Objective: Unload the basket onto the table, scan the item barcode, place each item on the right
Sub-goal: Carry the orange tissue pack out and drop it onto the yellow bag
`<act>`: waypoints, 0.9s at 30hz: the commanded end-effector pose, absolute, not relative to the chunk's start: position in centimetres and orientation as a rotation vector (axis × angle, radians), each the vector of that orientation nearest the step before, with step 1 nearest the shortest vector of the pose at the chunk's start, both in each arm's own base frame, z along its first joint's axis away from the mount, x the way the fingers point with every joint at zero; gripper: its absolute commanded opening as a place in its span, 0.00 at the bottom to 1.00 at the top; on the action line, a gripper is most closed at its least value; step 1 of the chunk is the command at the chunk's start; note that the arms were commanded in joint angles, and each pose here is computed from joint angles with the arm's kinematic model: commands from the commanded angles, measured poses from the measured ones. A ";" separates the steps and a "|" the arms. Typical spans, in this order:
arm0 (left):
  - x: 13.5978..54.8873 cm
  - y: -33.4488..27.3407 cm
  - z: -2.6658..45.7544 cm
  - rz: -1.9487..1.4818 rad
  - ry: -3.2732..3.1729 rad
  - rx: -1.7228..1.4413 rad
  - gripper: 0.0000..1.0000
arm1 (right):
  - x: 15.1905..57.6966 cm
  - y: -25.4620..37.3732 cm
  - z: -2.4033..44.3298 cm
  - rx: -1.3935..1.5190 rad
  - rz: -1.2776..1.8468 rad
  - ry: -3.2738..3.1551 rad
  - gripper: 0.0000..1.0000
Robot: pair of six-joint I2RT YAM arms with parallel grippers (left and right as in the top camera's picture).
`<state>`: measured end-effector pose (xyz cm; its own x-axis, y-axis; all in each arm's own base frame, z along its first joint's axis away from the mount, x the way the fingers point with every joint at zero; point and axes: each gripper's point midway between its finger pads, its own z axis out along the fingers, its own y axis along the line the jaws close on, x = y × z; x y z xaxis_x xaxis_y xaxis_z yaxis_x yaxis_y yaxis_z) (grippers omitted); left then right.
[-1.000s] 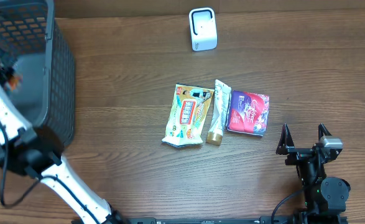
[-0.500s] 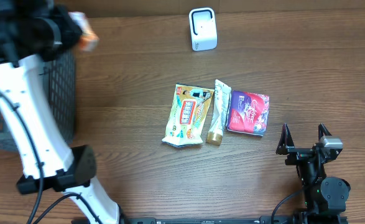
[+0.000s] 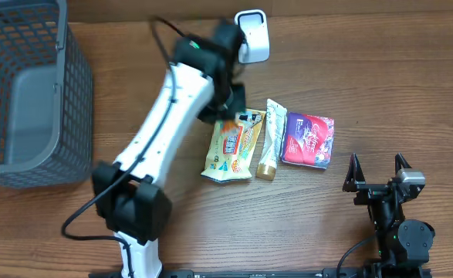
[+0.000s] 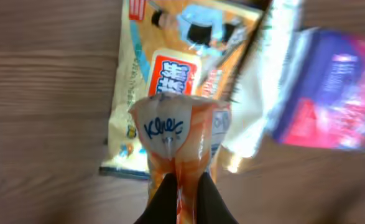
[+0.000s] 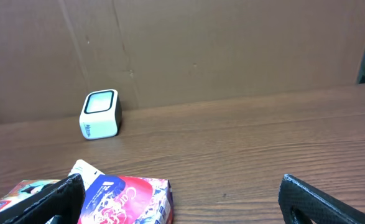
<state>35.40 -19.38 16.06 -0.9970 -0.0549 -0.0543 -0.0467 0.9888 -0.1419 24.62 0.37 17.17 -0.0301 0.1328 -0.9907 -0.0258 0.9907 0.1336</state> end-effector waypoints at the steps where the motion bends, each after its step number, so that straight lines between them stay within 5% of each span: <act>1: 34.6 -18.9 11.2 -0.079 3.098 -0.180 0.04 | 24.6 0.3 17.0 0.083 0.122 1.593 1.00; 8: 33.8 -23.5 7.6 -0.440 3.122 -0.130 0.04 | 24.6 0.3 17.0 0.083 0.122 1.593 1.00; 14: 34.1 -23.1 7.9 -0.394 3.105 0.004 0.08 | 24.6 0.3 17.0 0.083 0.122 1.593 1.00; 27: 35.8 -13.9 25.4 -0.275 2.973 -0.087 0.11 | 24.6 0.3 17.0 0.083 0.122 1.593 1.00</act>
<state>34.99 -15.84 22.40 -0.9954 -0.0895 -0.0355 -0.0804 0.9752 -0.2062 24.62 0.37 17.15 -0.0309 0.1332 -0.9906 -0.0256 0.9906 0.1340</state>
